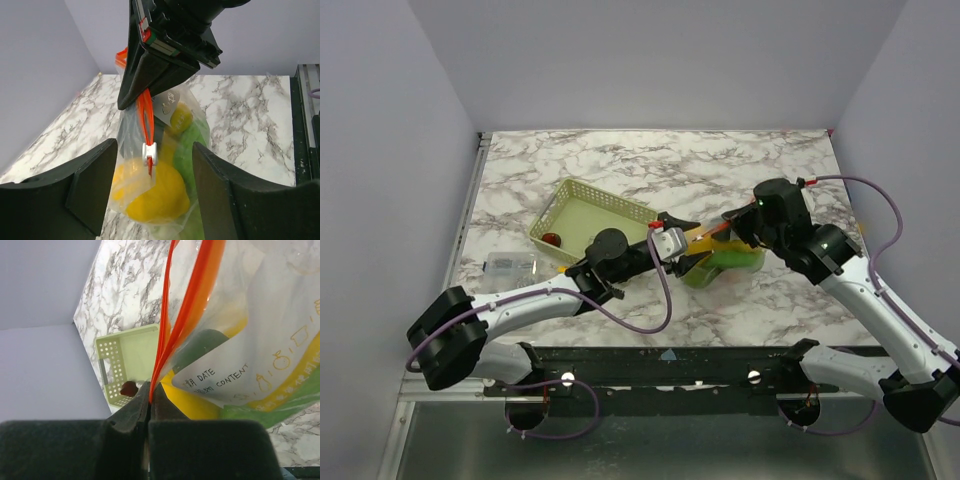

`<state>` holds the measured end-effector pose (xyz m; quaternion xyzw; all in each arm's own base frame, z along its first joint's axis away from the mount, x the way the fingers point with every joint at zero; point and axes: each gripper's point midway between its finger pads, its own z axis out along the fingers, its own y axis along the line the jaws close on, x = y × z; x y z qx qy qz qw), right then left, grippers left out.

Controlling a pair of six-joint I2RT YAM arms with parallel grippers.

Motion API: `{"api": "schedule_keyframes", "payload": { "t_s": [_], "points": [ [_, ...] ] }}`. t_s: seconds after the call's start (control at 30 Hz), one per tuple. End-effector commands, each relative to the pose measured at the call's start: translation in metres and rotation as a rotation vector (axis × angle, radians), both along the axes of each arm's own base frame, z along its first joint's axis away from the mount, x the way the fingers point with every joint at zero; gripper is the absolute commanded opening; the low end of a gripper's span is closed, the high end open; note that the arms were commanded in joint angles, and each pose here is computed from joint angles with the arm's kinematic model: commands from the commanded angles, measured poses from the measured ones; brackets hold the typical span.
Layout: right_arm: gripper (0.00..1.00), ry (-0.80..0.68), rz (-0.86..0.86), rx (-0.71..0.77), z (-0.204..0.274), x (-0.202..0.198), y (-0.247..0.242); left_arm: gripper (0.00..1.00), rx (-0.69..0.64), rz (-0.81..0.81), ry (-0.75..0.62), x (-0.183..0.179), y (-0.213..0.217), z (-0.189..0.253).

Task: Place the food in the zip-top bag and seal the zipper
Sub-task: Adjust the zipper food storage bag at the center of the board.

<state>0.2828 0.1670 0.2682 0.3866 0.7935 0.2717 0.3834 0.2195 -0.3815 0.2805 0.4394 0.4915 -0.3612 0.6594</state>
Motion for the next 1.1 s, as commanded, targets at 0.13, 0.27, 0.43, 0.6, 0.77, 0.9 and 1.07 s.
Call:
{"api": "schedule_keyframes", "payload": {
  "t_s": [0.13,0.27,0.43,0.6,0.77,0.9,1.07],
  "points": [
    [0.01,-0.089,-0.050,0.088,0.031,-0.001,-0.005,0.44,-0.062,0.036,-0.048,0.014,-0.011,0.011],
    [0.01,-0.089,-0.053,0.103,0.033,-0.001,-0.005,0.39,-0.068,0.041,-0.050,0.021,-0.019,0.009],
    [0.01,-0.097,-0.047,0.112,0.037,0.001,-0.002,0.41,-0.088,0.075,-0.055,0.030,-0.023,0.005],
    [0.01,-0.092,-0.060,0.107,0.035,0.000,-0.005,0.18,-0.103,0.078,-0.047,0.031,-0.023,0.007],
    [0.01,-0.106,-0.047,0.116,0.038,0.000,-0.003,0.00,-0.097,0.068,-0.013,0.030,-0.020,-0.003],
    [0.01,-0.126,0.010,0.034,0.034,-0.001,-0.004,0.00,-0.134,-0.020,0.109,0.025,-0.012,-0.002],
    [0.24,-0.341,0.494,-0.262,0.038,-0.019,0.026,0.00,-0.109,-0.165,0.312,0.016,-0.002,-0.005]
  ]
}}
